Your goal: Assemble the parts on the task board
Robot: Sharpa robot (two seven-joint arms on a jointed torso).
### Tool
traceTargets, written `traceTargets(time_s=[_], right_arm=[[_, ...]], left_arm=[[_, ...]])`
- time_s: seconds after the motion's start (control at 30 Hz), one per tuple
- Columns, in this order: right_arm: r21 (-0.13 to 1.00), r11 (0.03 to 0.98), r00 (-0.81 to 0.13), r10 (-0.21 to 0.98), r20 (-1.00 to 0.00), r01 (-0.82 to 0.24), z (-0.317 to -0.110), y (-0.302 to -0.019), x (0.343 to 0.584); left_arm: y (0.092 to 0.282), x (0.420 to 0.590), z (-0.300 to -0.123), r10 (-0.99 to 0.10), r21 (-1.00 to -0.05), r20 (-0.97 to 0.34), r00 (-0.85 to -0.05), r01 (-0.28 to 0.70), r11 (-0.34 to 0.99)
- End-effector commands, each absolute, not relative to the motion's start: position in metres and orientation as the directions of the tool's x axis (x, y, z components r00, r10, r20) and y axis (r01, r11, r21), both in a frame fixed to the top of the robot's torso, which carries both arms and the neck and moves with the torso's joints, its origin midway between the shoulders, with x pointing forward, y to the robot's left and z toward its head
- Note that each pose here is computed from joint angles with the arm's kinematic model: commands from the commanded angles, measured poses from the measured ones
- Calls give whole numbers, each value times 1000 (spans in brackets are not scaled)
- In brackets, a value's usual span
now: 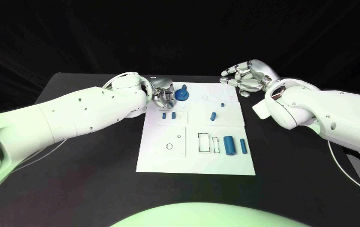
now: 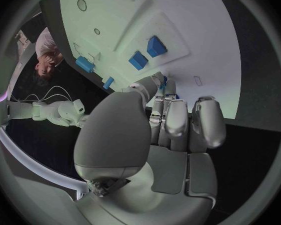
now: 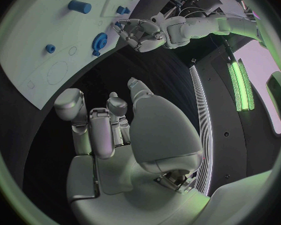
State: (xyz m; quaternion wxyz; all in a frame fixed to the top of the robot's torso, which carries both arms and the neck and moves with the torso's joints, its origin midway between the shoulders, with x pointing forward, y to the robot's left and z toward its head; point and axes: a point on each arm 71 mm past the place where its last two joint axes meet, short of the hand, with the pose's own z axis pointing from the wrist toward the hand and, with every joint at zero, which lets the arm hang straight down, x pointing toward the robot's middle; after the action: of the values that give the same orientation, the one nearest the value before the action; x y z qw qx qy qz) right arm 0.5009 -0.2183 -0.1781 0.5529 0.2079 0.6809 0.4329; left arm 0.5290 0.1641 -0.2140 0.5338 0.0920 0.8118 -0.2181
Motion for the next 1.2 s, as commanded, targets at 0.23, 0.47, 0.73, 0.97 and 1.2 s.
traceTargets(time_s=[0.23,0.47,0.73,0.97,1.2], right_arm=[[819,536,-312,757,-574,-205,-178,-217,501],[819,536,-312,757,-574,-205,-178,-217,500],[819,536,-312,757,-574,-205,-178,-217,500],[819,536,-311,757,-574,-205,-178,-217,501],[819,536,-311,757,-574,-205,-178,-217,501]], left_arm=[[162,527,-217,-52,-242,-897,-439,388,889],[162,528,-217,-56,-246,-895,-442,386,889],[162,528,-218,-57,-244,-895,-443,378,893],[162,529,-219,-54,-241,-893,-446,374,896],[163,529,-219,-53,-240,-893,-447,372,897]])
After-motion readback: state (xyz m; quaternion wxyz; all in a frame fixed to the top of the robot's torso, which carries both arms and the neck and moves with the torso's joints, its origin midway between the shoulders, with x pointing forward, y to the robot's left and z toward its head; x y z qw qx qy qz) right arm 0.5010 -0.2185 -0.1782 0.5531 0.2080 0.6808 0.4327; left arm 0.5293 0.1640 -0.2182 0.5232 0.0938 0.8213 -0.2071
